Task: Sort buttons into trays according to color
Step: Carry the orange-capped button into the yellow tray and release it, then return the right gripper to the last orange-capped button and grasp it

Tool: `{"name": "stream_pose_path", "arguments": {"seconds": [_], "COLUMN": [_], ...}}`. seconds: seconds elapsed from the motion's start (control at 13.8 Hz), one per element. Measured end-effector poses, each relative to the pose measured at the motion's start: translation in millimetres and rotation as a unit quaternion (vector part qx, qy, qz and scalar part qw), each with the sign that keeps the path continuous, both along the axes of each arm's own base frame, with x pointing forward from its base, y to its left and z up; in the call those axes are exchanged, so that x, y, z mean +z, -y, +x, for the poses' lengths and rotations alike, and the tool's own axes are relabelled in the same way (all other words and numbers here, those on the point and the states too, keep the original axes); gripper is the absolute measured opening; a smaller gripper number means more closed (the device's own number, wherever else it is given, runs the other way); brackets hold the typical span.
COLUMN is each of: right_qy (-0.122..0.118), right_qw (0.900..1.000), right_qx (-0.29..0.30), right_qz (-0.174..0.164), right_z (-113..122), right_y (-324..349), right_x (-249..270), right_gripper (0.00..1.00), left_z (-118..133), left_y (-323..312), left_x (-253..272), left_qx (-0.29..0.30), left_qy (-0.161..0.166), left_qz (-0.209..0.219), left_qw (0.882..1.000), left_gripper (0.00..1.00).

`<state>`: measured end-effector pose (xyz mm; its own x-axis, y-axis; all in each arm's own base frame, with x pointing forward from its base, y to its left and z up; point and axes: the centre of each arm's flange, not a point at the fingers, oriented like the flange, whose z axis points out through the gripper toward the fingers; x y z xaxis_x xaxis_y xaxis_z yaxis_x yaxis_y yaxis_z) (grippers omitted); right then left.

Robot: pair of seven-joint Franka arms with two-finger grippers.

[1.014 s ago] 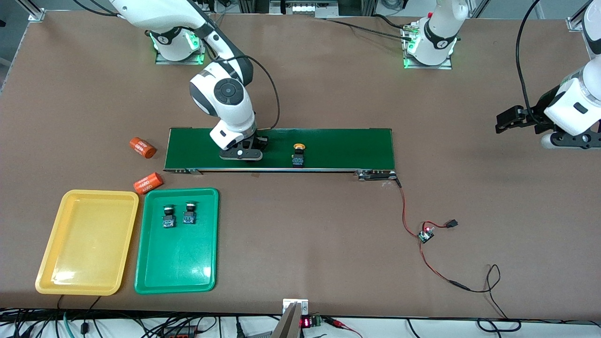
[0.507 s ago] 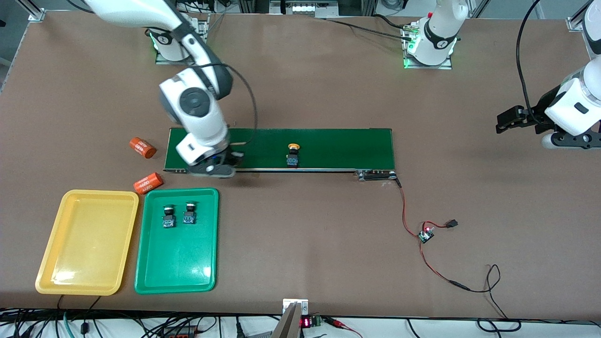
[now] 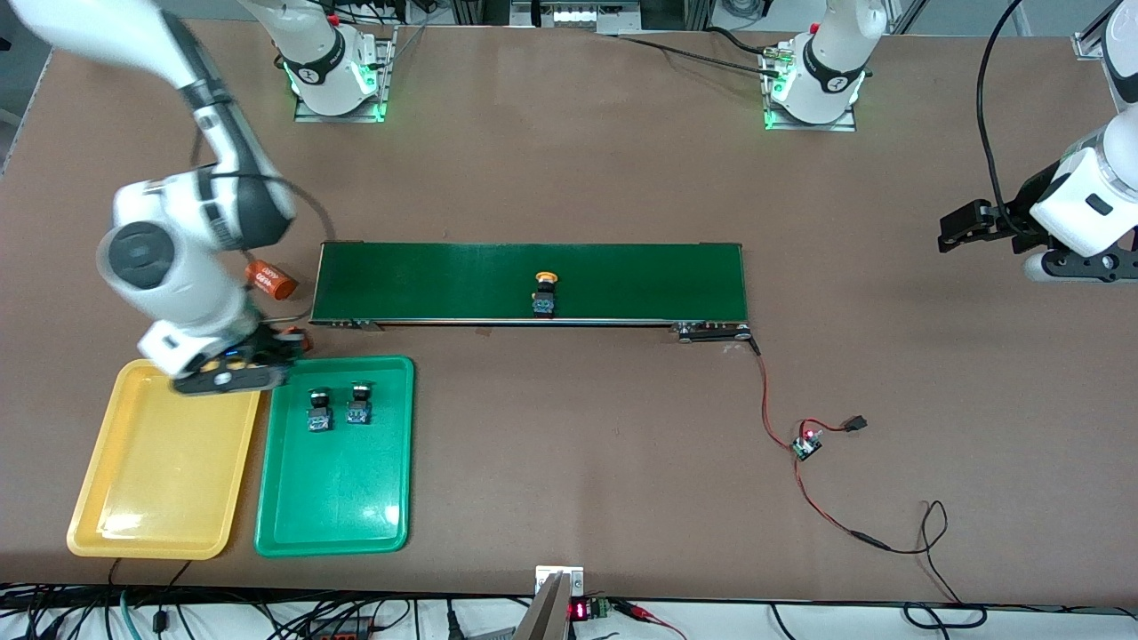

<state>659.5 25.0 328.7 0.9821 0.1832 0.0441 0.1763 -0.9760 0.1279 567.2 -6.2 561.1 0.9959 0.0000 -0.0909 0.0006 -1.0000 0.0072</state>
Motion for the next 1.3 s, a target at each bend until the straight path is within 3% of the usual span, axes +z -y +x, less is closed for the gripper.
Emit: {"name": "stream_pose_path", "arguments": {"seconds": [0.22,0.51,0.65,1.09,1.3], "right_qy": [-0.010,0.035,0.049,0.057,0.060], "right_qw": [0.999,0.995,0.994,0.994,0.994], "right_qx": [0.041,0.089,0.096,0.094,0.092], "right_qz": [-0.012,-0.019,-0.019,-0.019,-0.020], "right_z": [20.4,40.3,42.5,43.7,44.3], "right_y": [89.4,152.0,164.8,173.5,176.4], "right_x": [-29.7,-80.7,-101.4,-117.8,-116.4], "right_gripper": [0.41,0.41,0.41,0.42,0.65], "left_z": [-0.8,-0.9,-0.9,0.2,0.6], "left_y": [0.3,0.2,0.2,-0.1,-1.8], "left_x": [-0.6,-0.7,-0.7,-3.8,-4.6], "left_qx": [0.000,0.000,0.000,-0.001,0.000], "left_qy": [-0.004,-0.004,-0.004,-0.007,-0.008], "left_qz": [0.000,0.000,0.000,0.000,0.000], "left_qw": [1.000,1.000,1.000,1.000,1.000], "left_gripper": [1.00,1.00,1.00,1.00,1.00]}}
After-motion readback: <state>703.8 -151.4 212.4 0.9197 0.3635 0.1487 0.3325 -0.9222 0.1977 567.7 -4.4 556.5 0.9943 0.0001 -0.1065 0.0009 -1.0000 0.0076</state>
